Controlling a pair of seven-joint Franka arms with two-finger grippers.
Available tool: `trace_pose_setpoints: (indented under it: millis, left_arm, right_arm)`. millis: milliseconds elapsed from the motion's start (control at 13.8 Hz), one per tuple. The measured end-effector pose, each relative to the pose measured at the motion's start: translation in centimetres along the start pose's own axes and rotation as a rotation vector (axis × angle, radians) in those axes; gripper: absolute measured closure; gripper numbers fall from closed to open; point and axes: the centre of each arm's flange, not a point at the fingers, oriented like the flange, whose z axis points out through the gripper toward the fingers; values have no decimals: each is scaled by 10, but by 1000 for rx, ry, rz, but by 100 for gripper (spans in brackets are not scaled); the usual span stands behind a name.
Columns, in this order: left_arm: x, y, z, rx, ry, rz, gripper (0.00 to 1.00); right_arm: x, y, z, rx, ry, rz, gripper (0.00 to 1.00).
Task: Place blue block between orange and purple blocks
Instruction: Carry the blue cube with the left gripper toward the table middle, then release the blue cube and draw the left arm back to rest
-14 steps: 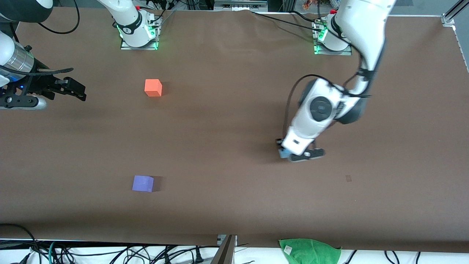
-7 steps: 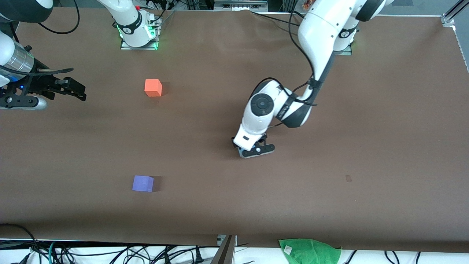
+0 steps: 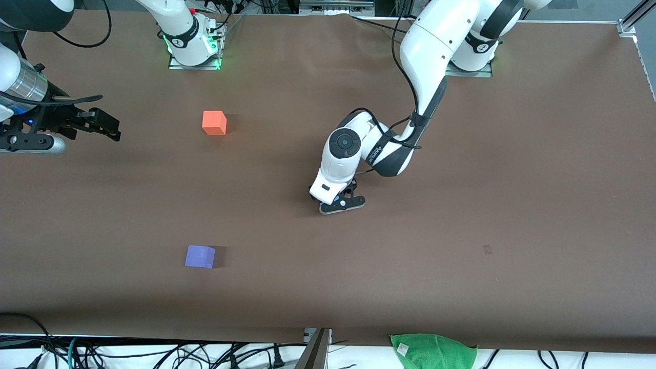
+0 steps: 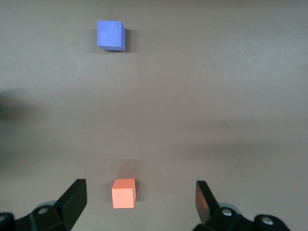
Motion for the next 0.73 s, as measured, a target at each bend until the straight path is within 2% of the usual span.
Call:
trace_pose_setpoints:
  millis: [218, 291, 509, 727]
  left_arm:
    - [14, 2, -25, -21, -86, -84, 4]
    - [20, 1, -42, -14, -104, -95, 0]
    - [53, -16, -105, -19, -102, -81, 0]
    - [107, -70, -173, -48, -67, -14, 0]
  right_arm:
    - [0, 0, 0, 0, 0, 0, 0]
    - [0, 0, 0, 0, 0, 0, 0]
    - [0, 0, 0, 0, 0, 0, 0]
    - [0, 0, 0, 0, 1, 0, 0]
